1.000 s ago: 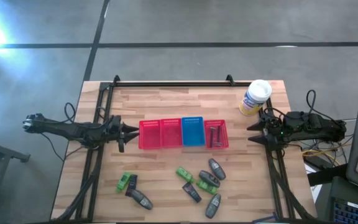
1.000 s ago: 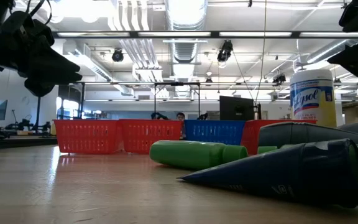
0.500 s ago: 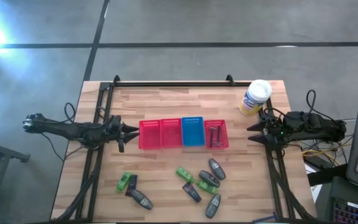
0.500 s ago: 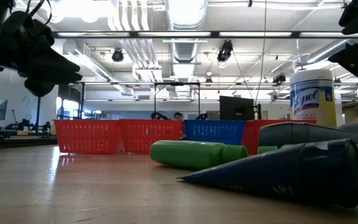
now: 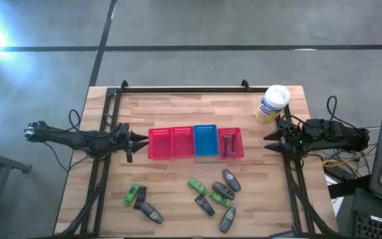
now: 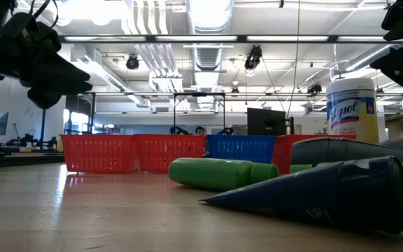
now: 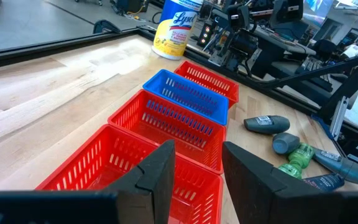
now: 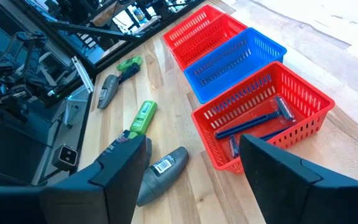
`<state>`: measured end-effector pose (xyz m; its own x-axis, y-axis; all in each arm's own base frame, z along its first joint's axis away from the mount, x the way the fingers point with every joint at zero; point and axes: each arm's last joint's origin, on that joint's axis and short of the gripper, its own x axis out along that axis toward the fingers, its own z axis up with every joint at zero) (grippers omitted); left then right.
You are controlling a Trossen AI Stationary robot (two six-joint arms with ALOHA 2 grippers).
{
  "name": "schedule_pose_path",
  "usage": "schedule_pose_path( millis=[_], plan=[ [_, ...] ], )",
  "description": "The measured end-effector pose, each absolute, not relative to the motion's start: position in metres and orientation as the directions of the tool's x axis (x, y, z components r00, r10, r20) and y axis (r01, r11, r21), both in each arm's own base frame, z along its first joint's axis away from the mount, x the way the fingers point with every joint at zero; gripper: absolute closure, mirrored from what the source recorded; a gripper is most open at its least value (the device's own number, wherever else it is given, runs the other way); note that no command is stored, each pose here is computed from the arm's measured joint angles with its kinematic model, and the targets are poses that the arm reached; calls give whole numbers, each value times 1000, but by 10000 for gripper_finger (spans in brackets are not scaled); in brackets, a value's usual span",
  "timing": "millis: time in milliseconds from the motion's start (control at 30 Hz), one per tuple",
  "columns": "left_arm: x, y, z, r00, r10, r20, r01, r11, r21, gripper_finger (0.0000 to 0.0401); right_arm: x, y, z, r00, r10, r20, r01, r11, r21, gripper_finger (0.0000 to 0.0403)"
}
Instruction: Pick & Place Travel size toiletries
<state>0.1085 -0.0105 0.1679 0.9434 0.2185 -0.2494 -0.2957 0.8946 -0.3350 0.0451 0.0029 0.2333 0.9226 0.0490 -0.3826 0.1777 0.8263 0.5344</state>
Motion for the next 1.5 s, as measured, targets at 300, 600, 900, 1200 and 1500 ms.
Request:
schedule_pose_path(
  millis=[300,600,900,1200,1500],
  plan=[
    [109,-10,168,944,218,-249,-295,895,-335,263,45,3,233,923,49,-383,177,827,534,170],
    [109,-10,168,943,219,-249,-296,895,-335,263,45,3,233,922,49,-383,178,826,534,161],
    [109,-10,168,943,219,-249,-296,894,-335,263,45,3,233,923,49,-382,178,826,534,132],
    [109,-10,168,943,219,-249,-296,895,-335,263,45,3,233,923,49,-382,178,826,535,105],
    [109,-10,168,943,219,-249,-296,895,-335,263,45,3,233,923,49,-383,177,827,534,78]
  ],
)
